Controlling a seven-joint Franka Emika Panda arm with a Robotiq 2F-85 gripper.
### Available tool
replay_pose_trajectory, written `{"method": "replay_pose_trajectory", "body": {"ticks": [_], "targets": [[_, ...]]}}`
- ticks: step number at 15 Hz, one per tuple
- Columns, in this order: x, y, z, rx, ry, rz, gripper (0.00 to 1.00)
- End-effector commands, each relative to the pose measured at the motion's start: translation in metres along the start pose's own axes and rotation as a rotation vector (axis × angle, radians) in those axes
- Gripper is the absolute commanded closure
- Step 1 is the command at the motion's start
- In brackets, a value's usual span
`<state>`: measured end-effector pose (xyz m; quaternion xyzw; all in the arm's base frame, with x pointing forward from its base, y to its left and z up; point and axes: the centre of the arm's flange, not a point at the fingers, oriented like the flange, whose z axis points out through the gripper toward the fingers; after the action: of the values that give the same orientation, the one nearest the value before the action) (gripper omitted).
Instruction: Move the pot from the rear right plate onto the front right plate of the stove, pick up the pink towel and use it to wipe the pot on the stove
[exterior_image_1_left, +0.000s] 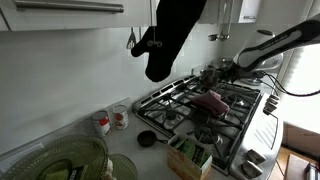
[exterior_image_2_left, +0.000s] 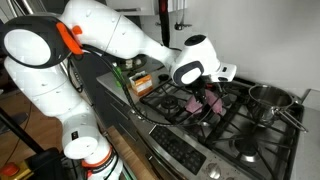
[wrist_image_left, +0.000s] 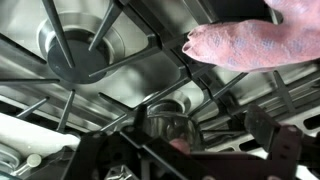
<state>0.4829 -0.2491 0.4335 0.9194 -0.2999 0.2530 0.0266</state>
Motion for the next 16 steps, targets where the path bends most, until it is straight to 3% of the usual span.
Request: {"method": "replay_pose_trajectory", "body": {"ticks": [1, 7, 9, 16], "targets": [[0.018, 0.009, 0.01, -0.034, 0.077, 0.181, 0.0], [0.051, 0.023, 0.018, -0.051, 0.122, 0.517, 0.0], [0.062, 0.03, 0.023, -0.058, 0.123, 0.563, 0.0], [0.091, 0.048, 0.036, -0.043, 0.096, 0.521, 0.0]]}}
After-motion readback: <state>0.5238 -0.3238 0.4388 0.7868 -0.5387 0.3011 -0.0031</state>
